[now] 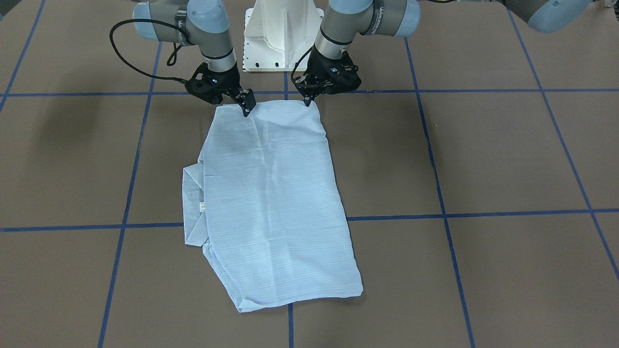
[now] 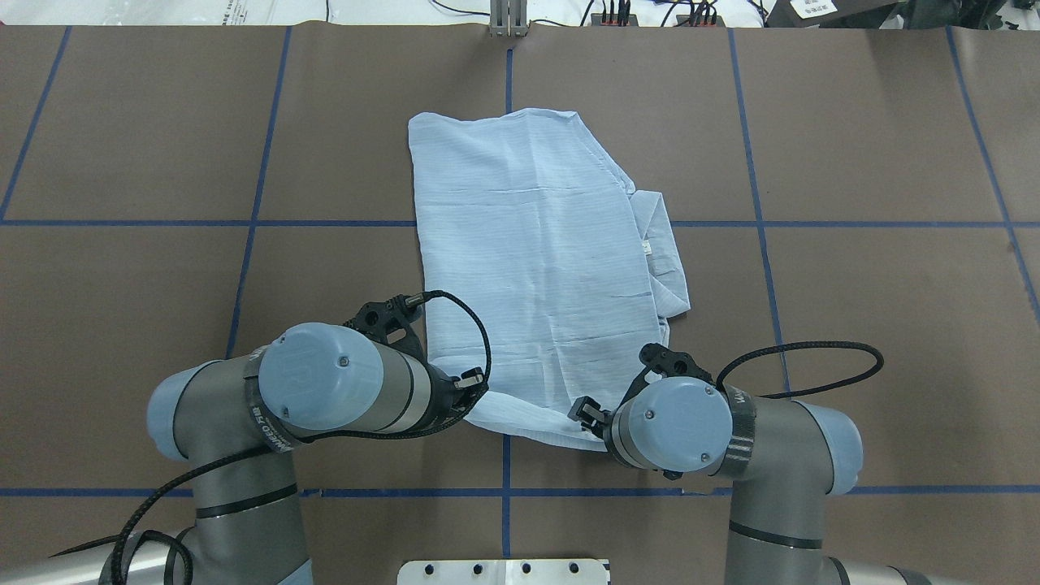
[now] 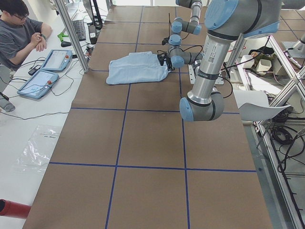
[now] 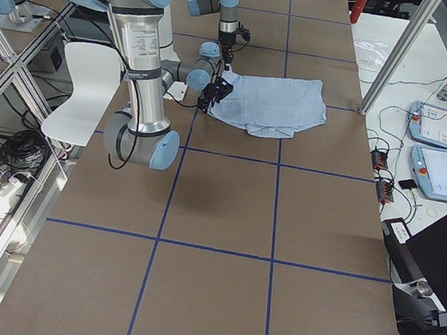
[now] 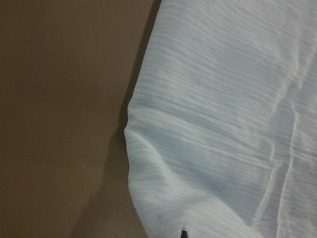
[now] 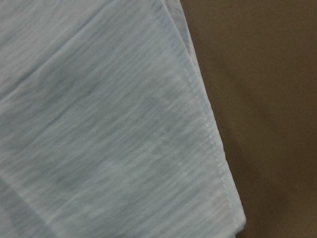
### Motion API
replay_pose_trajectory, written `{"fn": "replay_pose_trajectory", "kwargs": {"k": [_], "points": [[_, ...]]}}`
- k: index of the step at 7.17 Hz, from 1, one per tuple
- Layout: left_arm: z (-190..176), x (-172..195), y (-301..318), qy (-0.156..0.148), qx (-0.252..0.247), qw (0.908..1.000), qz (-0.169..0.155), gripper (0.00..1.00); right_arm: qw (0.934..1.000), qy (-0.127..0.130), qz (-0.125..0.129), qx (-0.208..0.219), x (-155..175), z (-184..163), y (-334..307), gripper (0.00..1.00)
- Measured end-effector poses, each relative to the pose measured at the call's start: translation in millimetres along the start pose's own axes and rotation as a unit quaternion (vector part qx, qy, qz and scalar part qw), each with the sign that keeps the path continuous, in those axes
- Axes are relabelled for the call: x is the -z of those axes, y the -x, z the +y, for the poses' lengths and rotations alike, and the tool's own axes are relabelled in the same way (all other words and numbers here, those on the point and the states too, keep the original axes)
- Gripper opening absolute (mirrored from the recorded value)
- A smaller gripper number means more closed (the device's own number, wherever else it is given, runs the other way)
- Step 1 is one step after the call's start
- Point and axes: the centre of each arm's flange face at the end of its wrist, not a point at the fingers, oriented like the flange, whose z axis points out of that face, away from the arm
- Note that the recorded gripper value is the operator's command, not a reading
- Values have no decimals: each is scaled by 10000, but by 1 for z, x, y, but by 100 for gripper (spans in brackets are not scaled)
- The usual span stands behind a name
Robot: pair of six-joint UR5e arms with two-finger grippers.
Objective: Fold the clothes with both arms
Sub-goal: 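Grasp the near edge corners of the shirt with both grippers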
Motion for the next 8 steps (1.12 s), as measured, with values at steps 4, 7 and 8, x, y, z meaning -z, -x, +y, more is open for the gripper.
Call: {"fn": "replay_pose_trajectory", "kwargs": {"k": [4,7,8], "points": [[0,0,-1,1,-2,10000,8,0,10000,-44,79,-17,1,-1,1,37],[1,2,-3,7,-1,10000,33,0,9999,-45,115,-4,2,1,1,0],[1,3,-4,9,-1,10000,41,0,9999,-32,114,6,3,2,2,0]]}}
